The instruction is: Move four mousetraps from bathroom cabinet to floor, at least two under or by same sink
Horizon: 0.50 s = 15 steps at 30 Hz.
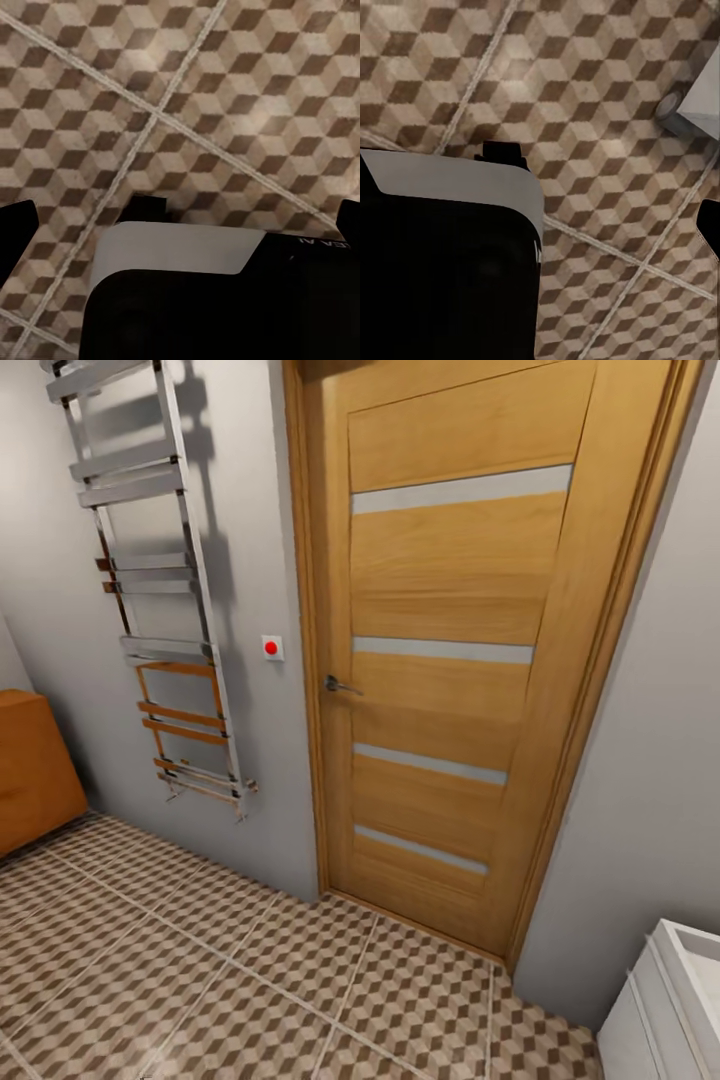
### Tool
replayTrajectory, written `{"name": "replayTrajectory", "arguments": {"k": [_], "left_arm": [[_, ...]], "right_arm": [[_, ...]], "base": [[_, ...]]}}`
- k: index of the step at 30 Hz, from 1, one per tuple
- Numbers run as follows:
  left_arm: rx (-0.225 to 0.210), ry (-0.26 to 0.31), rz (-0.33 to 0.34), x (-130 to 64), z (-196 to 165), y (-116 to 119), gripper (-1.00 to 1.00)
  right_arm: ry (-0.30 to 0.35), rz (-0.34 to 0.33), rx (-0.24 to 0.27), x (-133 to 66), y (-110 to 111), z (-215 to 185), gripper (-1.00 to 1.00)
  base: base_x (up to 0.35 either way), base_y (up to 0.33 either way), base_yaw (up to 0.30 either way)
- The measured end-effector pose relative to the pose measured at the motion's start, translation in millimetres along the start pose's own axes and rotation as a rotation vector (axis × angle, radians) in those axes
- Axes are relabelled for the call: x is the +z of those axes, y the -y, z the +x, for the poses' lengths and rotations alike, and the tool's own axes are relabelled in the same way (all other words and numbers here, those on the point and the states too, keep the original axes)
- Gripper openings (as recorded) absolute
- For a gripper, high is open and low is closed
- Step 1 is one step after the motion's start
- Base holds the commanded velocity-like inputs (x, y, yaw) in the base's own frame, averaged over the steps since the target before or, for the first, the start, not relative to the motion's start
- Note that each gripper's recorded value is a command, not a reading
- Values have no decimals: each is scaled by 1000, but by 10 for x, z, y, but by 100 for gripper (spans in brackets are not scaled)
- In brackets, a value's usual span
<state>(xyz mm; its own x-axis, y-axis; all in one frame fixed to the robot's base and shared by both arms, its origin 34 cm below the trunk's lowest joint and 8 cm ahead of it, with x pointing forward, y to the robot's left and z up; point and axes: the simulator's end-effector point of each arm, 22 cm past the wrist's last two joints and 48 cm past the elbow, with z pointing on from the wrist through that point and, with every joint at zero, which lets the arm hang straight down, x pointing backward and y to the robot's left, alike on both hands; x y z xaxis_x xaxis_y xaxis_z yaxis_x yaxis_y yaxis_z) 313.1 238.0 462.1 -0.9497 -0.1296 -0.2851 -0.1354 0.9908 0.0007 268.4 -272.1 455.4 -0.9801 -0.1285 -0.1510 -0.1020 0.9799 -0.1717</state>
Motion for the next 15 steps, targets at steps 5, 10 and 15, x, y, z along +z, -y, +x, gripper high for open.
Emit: {"name": "replayTrajectory", "arguments": {"k": [5, 10, 15], "left_arm": [[0, 0, 0, 0, 1, -1, 100], [-4, -11, 10, -6, 38, 75, 100], [-8, -21, 25, -16, 78, 194, 100]], "right_arm": [[-1, 1, 0, 0, 2, 0, 100], [-1, 2, 0, 0, 5, 3, 100], [-2, 2, -1, 0, 5, 4, 100]], "base": [[0, 0, 300], [0, 0, 300], [0, 0, 300]]}}
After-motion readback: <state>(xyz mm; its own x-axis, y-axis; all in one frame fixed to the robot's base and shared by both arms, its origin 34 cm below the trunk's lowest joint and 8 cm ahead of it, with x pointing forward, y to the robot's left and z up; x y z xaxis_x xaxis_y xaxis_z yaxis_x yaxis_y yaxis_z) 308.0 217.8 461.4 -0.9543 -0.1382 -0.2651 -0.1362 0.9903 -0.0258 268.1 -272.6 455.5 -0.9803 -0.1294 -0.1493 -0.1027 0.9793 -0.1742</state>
